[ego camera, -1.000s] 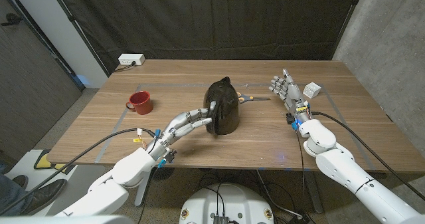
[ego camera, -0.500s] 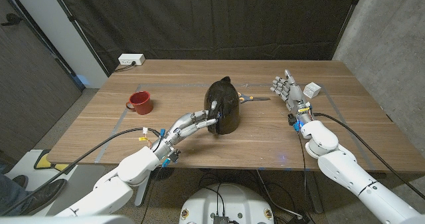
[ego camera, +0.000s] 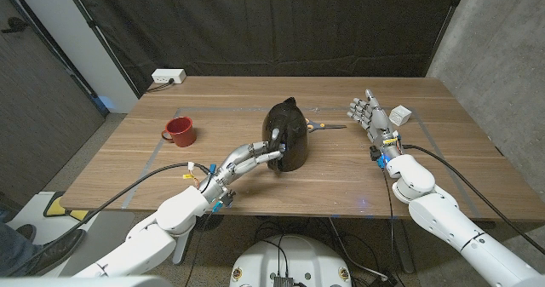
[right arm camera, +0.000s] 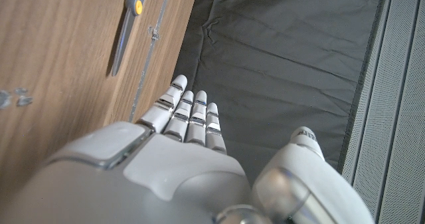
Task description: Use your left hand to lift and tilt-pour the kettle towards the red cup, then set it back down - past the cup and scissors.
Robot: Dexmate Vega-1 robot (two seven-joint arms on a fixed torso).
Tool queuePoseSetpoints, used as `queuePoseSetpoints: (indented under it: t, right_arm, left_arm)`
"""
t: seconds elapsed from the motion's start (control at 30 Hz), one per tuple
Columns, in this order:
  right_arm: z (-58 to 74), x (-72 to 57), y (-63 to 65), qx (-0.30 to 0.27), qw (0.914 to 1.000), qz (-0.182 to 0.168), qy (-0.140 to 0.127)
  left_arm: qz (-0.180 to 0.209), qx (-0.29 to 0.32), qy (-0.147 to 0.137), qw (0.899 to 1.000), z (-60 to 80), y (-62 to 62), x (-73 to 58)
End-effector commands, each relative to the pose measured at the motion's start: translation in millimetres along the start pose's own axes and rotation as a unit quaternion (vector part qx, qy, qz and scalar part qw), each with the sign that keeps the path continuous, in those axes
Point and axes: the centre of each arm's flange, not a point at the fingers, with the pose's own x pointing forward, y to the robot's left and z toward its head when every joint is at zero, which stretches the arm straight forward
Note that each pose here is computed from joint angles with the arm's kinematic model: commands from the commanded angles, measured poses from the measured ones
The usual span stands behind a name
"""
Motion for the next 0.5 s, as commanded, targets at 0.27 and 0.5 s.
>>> queuePoseSetpoints:
  t: [0.27, 0.5]
  right_arm:
    - [-3.5, 2.8, -3.1, 0.007, 1.0, 0.004, 0.0]
    - [-1.9, 4.7, -4.1, 0.006, 1.0, 0.006, -0.002]
  left_arm:
    - [0.059, -0.013, 0.005, 0.998, 10.2, -1.9, 6.0]
    - [0.069, -0.017, 0.011, 0.997, 9.6, -3.6, 6.6]
